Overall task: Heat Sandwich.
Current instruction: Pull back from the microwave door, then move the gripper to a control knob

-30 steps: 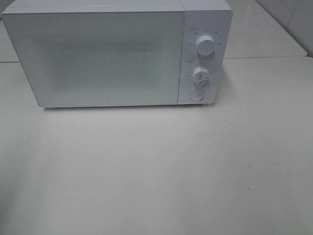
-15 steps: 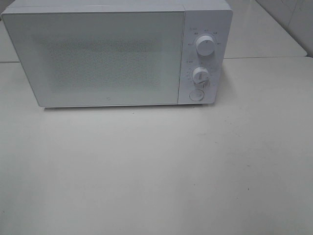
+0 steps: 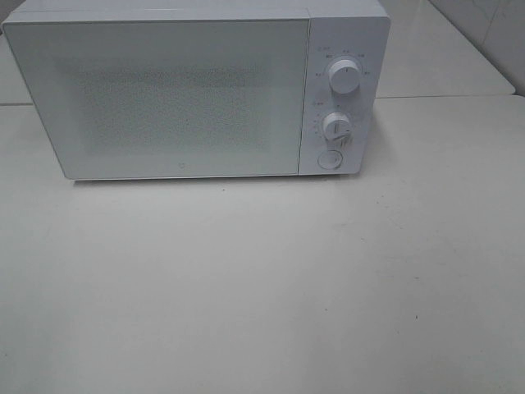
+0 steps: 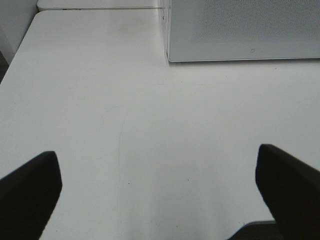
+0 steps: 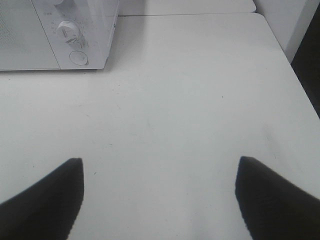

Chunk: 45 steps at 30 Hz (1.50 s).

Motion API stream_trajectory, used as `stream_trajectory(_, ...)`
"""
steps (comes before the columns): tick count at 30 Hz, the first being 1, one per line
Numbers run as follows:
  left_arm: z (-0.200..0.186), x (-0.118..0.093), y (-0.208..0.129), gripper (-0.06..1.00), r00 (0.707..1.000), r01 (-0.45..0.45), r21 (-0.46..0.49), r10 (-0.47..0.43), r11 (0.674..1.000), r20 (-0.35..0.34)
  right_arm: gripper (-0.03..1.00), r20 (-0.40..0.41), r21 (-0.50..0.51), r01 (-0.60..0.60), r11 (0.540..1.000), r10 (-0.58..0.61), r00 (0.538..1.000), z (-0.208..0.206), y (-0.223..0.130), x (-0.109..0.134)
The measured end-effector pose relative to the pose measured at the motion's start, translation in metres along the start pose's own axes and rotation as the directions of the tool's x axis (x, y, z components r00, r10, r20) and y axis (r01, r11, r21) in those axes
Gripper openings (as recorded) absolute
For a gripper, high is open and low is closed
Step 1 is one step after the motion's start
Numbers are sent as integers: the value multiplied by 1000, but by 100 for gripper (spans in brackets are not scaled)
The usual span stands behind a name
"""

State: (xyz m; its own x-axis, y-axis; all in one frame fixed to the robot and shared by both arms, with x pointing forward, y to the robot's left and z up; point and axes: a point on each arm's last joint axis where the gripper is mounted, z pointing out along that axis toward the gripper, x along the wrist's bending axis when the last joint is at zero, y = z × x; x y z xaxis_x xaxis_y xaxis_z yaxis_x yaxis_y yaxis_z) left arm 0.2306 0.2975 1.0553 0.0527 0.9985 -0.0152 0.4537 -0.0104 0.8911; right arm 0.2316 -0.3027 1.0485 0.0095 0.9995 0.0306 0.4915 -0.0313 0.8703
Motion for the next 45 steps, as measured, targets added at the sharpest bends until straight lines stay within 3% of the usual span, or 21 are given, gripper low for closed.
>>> stream_trajectory(45,0,0,0,97,1000,0,0,0,1000,0,76,-1,0,0,1000,0,1000,0,0,0)
